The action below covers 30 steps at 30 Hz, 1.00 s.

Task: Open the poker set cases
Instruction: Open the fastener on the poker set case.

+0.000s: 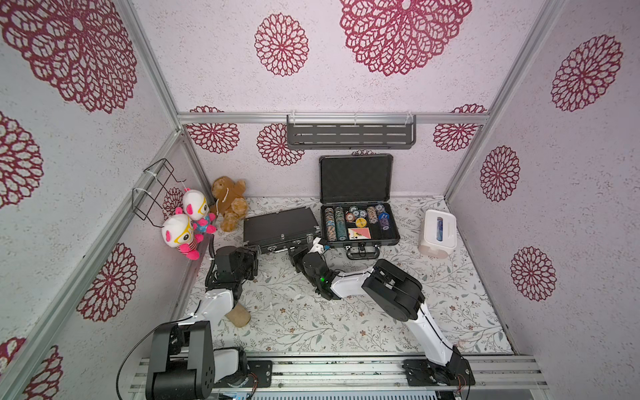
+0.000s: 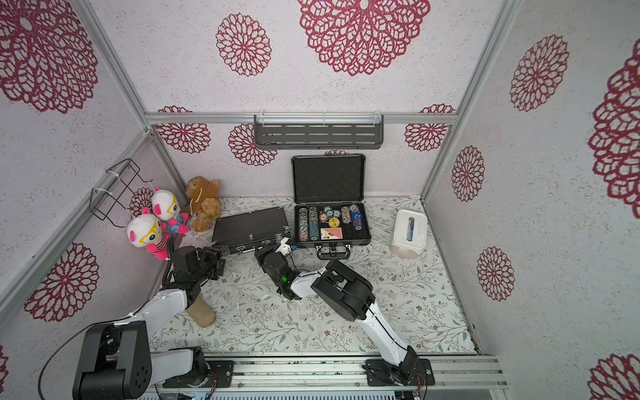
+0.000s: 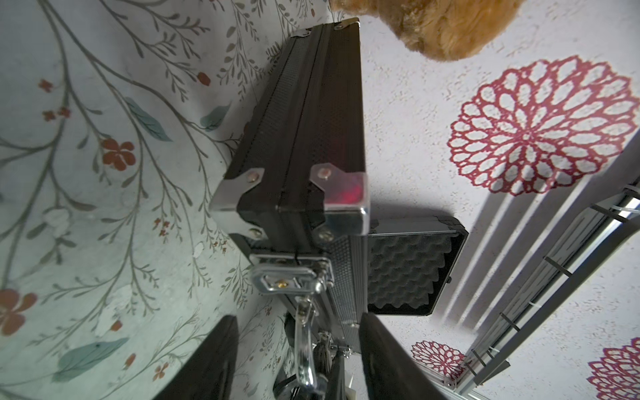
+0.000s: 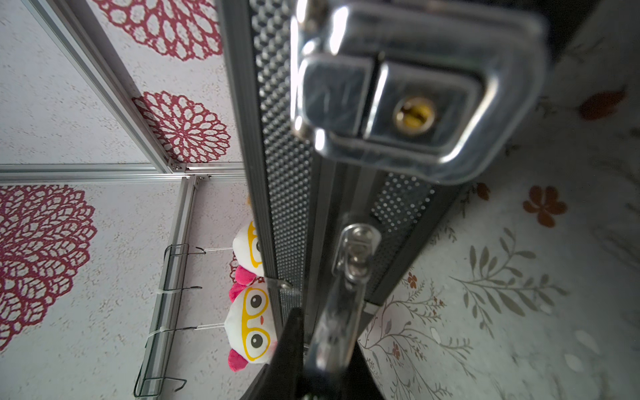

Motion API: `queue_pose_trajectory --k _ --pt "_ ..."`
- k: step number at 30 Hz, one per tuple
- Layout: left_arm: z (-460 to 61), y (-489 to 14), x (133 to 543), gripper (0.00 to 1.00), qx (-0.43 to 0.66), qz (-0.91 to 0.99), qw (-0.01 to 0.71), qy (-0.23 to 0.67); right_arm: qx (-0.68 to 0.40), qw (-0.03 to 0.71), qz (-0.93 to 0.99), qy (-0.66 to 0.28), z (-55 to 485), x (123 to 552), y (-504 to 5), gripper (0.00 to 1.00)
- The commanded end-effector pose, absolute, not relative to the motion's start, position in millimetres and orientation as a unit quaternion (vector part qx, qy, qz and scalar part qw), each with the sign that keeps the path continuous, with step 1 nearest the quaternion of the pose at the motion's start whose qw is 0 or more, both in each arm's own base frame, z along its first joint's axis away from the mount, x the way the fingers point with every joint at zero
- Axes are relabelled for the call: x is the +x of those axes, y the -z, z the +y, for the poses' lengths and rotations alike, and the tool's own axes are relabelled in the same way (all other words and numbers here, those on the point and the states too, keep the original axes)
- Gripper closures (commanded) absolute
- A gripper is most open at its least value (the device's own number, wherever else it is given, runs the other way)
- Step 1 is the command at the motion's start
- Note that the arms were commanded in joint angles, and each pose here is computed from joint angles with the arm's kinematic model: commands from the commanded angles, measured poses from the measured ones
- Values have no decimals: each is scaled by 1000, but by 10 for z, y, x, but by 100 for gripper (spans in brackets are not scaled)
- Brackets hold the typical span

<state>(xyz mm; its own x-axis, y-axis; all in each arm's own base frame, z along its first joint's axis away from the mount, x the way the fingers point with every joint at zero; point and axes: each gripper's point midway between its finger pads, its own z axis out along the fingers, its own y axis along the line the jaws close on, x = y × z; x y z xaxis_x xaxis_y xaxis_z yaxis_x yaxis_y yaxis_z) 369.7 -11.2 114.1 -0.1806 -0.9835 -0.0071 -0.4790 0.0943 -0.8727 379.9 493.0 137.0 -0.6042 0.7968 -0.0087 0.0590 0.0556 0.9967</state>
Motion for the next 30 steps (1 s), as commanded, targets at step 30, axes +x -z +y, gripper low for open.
queue_pose_trajectory --k 30 --pt "-42 -1069 3862 46 -553 609 396 408 230 374 549 -711 4898 3585 -2958 100"
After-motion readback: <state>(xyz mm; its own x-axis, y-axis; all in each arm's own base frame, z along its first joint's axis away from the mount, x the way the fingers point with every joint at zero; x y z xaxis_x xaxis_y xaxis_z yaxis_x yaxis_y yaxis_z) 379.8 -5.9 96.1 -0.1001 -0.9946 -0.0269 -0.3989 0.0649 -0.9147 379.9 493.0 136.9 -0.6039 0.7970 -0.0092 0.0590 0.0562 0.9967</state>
